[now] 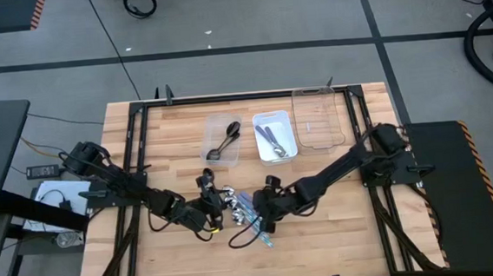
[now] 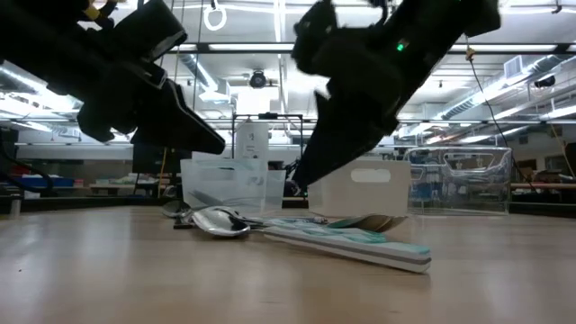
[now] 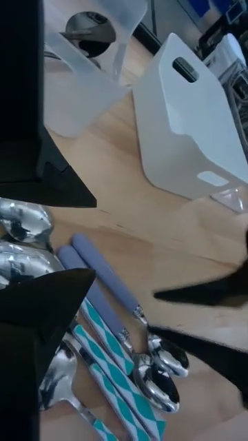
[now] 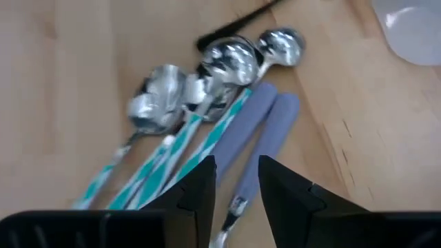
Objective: Sort silverware by color (type)
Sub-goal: Put the violet spoon into the white bin
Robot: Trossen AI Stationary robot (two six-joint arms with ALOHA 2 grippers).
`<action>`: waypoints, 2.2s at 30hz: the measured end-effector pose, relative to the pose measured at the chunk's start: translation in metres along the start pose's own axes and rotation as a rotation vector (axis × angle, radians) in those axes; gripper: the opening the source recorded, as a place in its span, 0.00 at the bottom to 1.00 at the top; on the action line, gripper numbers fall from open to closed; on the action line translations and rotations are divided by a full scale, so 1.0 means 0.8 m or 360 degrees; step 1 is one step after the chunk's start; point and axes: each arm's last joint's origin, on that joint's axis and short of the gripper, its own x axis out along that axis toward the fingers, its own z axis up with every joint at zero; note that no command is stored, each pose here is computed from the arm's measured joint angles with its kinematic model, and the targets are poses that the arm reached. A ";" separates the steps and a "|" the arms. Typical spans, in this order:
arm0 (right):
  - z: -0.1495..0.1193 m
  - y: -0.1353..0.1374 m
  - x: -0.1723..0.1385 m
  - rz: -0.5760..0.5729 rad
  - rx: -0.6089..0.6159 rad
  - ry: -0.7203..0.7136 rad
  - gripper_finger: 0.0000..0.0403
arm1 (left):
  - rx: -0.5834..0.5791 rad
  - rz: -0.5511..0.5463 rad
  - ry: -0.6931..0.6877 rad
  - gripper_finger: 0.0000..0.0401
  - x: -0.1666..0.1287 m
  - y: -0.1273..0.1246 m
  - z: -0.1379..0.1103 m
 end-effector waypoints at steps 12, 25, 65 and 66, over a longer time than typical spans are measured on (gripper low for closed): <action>-0.008 -0.022 0.029 -0.0136 0.0061 0.0209 0.42 | -0.0031 -0.0056 -0.0004 0.40 -0.026 0.005 0.012; -0.011 -0.033 0.032 0.0017 0.0179 0.0380 0.33 | -0.0149 -0.0117 0.0039 0.40 -0.041 -0.005 0.005; 0.032 -0.084 -0.073 -0.0087 0.0164 0.0360 0.13 | -0.0233 -0.0142 -0.0096 0.40 -0.033 -0.001 0.023; 0.035 -0.088 -0.078 -0.0086 0.0166 0.0348 0.13 | -0.0270 -0.0149 -0.0093 0.40 -0.034 -0.002 0.022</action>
